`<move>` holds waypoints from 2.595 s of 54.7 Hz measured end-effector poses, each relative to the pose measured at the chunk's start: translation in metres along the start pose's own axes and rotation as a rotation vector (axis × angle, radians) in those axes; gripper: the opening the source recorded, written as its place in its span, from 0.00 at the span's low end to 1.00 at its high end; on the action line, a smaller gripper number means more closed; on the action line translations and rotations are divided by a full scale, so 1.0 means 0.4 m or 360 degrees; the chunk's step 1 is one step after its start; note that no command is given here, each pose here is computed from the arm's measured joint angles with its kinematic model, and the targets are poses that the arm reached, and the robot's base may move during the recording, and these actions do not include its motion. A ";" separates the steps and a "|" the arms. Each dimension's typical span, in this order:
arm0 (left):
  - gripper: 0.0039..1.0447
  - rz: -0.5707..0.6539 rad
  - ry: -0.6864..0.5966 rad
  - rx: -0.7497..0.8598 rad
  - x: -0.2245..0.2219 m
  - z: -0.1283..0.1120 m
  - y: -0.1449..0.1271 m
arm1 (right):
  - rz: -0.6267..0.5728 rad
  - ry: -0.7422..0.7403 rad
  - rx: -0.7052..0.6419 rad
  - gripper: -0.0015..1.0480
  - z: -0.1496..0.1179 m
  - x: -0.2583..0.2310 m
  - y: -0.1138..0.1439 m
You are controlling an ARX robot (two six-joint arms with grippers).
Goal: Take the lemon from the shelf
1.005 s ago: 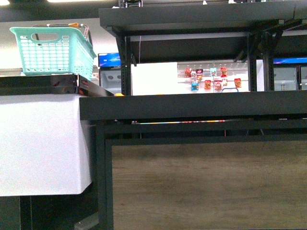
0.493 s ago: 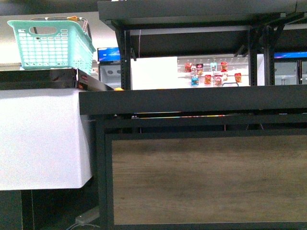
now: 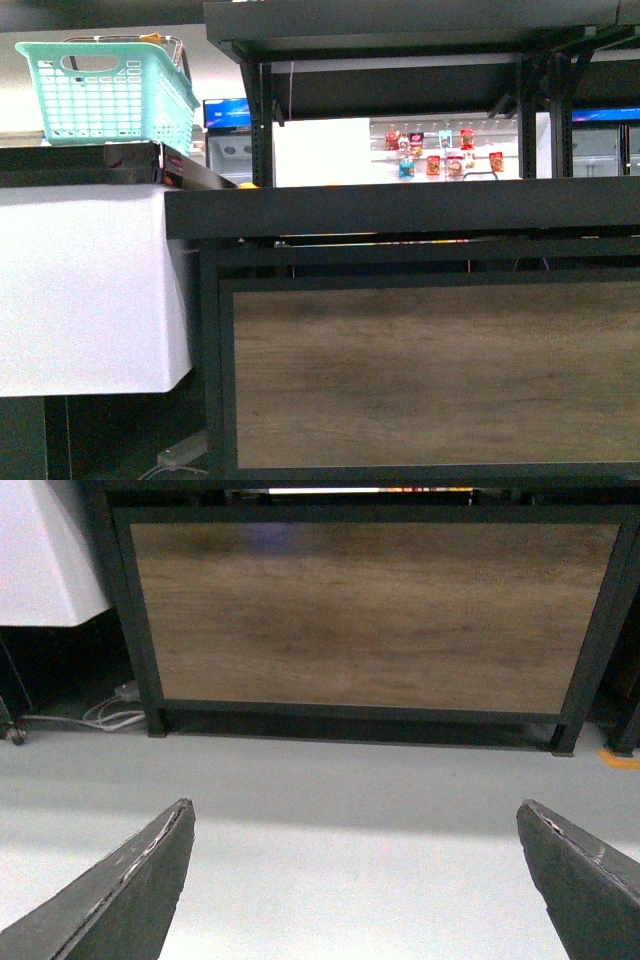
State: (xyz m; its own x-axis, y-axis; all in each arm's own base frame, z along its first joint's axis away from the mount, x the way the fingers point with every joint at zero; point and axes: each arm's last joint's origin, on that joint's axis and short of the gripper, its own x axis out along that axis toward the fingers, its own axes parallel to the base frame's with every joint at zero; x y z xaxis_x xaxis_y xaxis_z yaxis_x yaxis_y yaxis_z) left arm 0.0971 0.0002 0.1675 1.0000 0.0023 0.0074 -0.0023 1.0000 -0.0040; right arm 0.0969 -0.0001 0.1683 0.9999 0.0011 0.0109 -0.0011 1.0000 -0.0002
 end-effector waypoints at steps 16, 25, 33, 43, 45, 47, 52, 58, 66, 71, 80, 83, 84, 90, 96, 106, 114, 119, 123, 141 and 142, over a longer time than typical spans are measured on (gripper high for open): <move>0.93 0.0000 0.0000 0.0000 0.000 0.000 0.000 | 0.0001 0.0000 -0.0001 0.93 0.000 0.000 0.000; 0.93 0.0000 0.0000 0.0000 0.000 0.000 0.000 | 0.0000 0.0000 -0.0001 0.93 0.000 0.000 0.000; 0.93 0.0000 0.0000 0.0000 0.000 0.000 0.000 | 0.0000 0.0000 0.0000 0.93 0.000 0.000 0.000; 0.93 0.0000 0.0000 0.0000 0.000 0.000 0.000 | -0.0001 0.0000 -0.0001 0.93 0.000 0.000 0.000; 0.93 0.0000 0.0000 0.0000 0.000 0.000 0.000 | -0.0001 0.0000 0.0000 0.93 0.000 0.000 0.000; 0.93 -0.0001 0.0000 0.0000 0.000 0.000 0.000 | -0.0001 0.0000 0.0000 0.93 0.000 0.000 0.000; 0.93 -0.0001 0.0000 0.0000 0.000 0.000 0.000 | -0.0001 0.0000 0.0000 0.93 0.000 0.000 0.000; 0.93 -0.0001 0.0000 0.0000 0.000 0.000 0.000 | -0.0001 0.0000 -0.0001 0.93 0.000 0.000 0.000; 0.93 -0.0001 0.0000 0.0000 0.000 0.000 0.000 | -0.0001 0.0000 -0.0001 0.93 0.000 0.000 0.000; 0.93 -0.0001 0.0000 0.0000 0.000 0.000 0.000 | 0.0000 -0.0001 0.0000 0.93 0.000 0.000 0.000; 0.93 -0.0001 0.0000 0.0000 0.000 0.000 0.000 | 0.0000 0.0000 0.0000 0.93 0.000 0.000 0.000; 0.93 -0.0001 0.0000 0.0000 0.000 0.000 0.000 | -0.0001 -0.0001 0.0000 0.93 0.000 0.000 0.000; 0.93 -0.0001 0.0000 0.0000 0.000 0.000 0.000 | -0.0002 0.0000 0.0000 0.93 0.000 0.000 0.000; 0.93 0.0000 0.0000 0.0000 0.000 0.000 0.000 | -0.0001 -0.0001 -0.0001 0.93 0.000 0.000 0.000; 0.93 -0.0001 0.0000 0.0000 0.000 0.000 0.000 | -0.0003 0.0000 -0.0001 0.93 0.000 0.000 0.000; 0.93 -0.0001 0.0000 0.0000 0.000 0.000 0.000 | -0.0004 0.0000 -0.0001 0.93 0.000 0.000 0.000; 0.93 -0.0001 -0.0001 0.0000 0.000 0.000 0.000 | -0.0004 -0.0001 -0.0001 0.93 0.000 0.000 0.000; 0.93 0.0000 -0.0001 -0.0001 0.000 0.000 0.000 | -0.0002 -0.0001 -0.0001 0.93 0.000 0.000 0.000; 0.93 -0.0002 0.0000 0.0000 0.000 0.000 0.000 | -0.0001 -0.0001 -0.0001 0.93 0.000 0.000 0.000; 0.93 -0.0001 -0.0001 0.0000 0.000 0.000 0.000 | -0.0001 0.0000 -0.0001 0.93 0.000 0.000 0.000; 0.93 0.0000 -0.0001 0.0000 0.000 0.000 0.000 | -0.0002 0.0000 -0.0001 0.93 0.000 0.000 0.000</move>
State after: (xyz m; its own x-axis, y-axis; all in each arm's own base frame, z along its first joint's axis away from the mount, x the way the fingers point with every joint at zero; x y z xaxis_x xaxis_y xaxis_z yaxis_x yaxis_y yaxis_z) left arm 0.0971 0.0002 0.1675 1.0000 0.0023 0.0078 -0.0023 1.0000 -0.0040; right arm 0.0969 -0.0001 0.1683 0.9999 0.0000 0.0109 0.0000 1.0000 -0.0006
